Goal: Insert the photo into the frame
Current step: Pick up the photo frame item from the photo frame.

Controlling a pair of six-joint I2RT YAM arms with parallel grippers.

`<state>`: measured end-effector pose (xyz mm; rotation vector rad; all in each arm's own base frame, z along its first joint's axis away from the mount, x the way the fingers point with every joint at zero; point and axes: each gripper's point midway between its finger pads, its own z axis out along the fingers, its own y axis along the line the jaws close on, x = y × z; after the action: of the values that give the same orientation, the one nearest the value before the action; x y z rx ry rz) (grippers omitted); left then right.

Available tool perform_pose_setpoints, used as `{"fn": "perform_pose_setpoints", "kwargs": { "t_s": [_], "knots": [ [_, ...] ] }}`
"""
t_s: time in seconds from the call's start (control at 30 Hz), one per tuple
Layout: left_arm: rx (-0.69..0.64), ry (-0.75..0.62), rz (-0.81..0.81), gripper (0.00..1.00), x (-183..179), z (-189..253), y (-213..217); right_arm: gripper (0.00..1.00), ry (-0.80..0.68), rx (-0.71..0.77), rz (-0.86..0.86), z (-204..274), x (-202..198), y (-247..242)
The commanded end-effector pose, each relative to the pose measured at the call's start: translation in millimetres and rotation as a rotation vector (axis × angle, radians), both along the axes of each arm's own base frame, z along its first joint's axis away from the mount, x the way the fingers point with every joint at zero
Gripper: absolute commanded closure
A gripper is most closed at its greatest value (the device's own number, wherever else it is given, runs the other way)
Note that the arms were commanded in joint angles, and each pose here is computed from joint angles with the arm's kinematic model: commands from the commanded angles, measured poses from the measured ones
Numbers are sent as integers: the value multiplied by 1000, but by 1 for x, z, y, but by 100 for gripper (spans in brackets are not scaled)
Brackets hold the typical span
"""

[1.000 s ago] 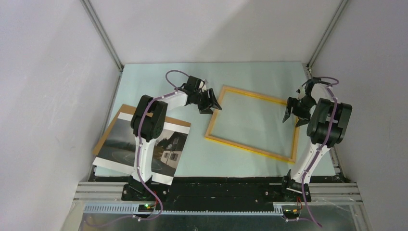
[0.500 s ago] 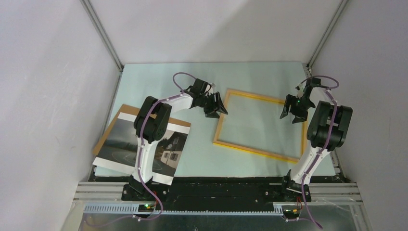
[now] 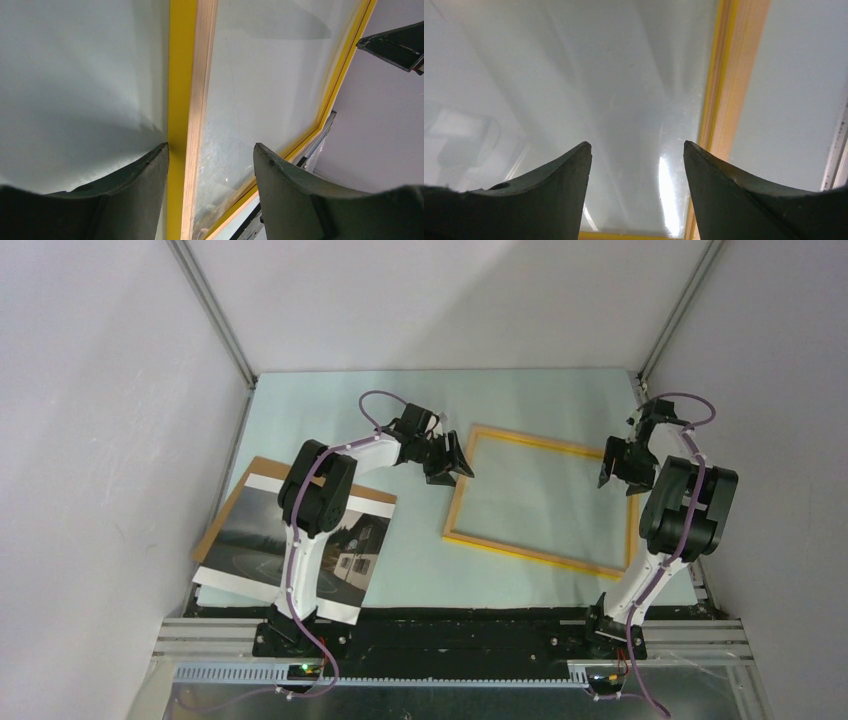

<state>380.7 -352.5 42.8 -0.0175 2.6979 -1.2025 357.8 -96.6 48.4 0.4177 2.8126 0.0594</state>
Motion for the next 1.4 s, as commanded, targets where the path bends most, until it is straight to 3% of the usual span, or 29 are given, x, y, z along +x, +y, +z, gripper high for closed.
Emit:
{"fn": "perform_pose_setpoints", "kwargs": {
  "t_s": [0.0,0.97,1.37],
  "knots": [
    [-46,-27,-9,33,2,20,-4,28,0,-62,-16,0,-2,-17],
    [-54,-18,-13,32,2,19,-6,28,116,-71,-30,-35,-25,-27],
    [-97,-19,-45,36,-1,28,-12,28,109,152,59,-47,-20,21]
  ]
}}
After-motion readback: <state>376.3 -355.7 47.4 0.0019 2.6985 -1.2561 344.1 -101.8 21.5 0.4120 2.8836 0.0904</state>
